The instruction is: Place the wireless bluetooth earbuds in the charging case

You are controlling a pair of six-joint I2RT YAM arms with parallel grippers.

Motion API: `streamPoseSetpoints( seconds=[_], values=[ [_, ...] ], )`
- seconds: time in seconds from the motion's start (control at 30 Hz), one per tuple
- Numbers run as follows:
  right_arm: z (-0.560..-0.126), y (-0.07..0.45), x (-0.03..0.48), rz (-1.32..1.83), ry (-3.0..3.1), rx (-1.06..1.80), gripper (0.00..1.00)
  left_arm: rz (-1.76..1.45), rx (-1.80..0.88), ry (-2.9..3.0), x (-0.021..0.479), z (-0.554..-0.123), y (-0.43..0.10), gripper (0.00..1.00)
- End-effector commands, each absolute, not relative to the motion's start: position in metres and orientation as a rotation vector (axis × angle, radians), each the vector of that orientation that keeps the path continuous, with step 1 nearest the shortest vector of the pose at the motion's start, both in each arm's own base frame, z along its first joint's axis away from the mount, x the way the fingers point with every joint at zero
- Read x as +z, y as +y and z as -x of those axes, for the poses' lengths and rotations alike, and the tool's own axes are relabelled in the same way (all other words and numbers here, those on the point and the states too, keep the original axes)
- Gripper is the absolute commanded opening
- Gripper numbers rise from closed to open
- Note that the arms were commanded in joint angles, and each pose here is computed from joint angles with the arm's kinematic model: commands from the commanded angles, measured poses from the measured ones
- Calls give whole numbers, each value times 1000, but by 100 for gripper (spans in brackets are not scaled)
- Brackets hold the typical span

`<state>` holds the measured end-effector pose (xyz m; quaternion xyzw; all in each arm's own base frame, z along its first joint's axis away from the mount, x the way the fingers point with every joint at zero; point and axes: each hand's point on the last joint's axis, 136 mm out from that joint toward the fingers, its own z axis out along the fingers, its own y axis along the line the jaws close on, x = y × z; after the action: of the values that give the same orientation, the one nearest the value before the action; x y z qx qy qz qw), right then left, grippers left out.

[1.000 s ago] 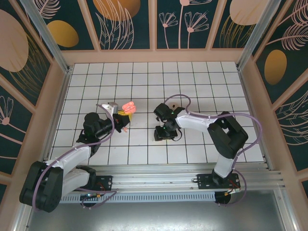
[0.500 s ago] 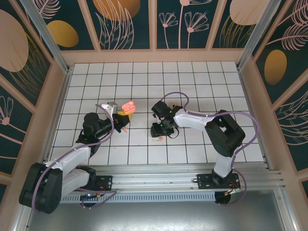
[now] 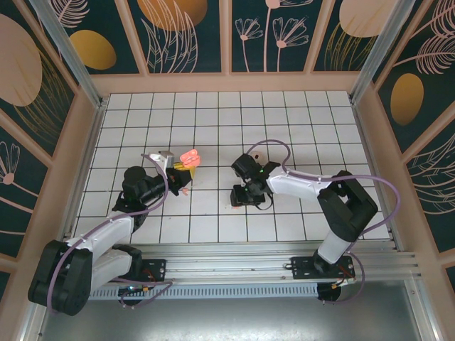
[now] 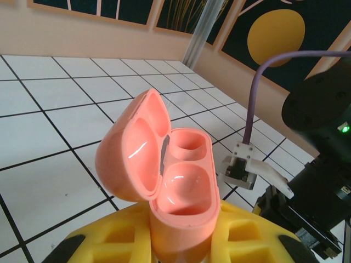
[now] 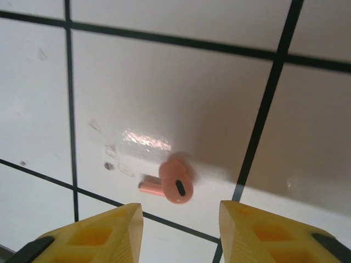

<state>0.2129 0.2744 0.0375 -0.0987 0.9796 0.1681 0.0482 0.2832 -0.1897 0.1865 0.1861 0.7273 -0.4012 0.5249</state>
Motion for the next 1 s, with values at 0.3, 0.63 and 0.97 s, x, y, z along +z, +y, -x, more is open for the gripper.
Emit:
streamPoseSetpoints(
  seconds=[0.3,0.63,0.97],
  values=[
    [-214,295,34,292,2969,611,37,-477,-968,1672,207,-283,-192,20],
    [-229,312,33,347,2936,625,37,-475,-961,1674,207,-283,-191,20],
    [-248,336,45,387,2874,689,38,-472,-951,1673,207,-284,-190,20]
  ],
)
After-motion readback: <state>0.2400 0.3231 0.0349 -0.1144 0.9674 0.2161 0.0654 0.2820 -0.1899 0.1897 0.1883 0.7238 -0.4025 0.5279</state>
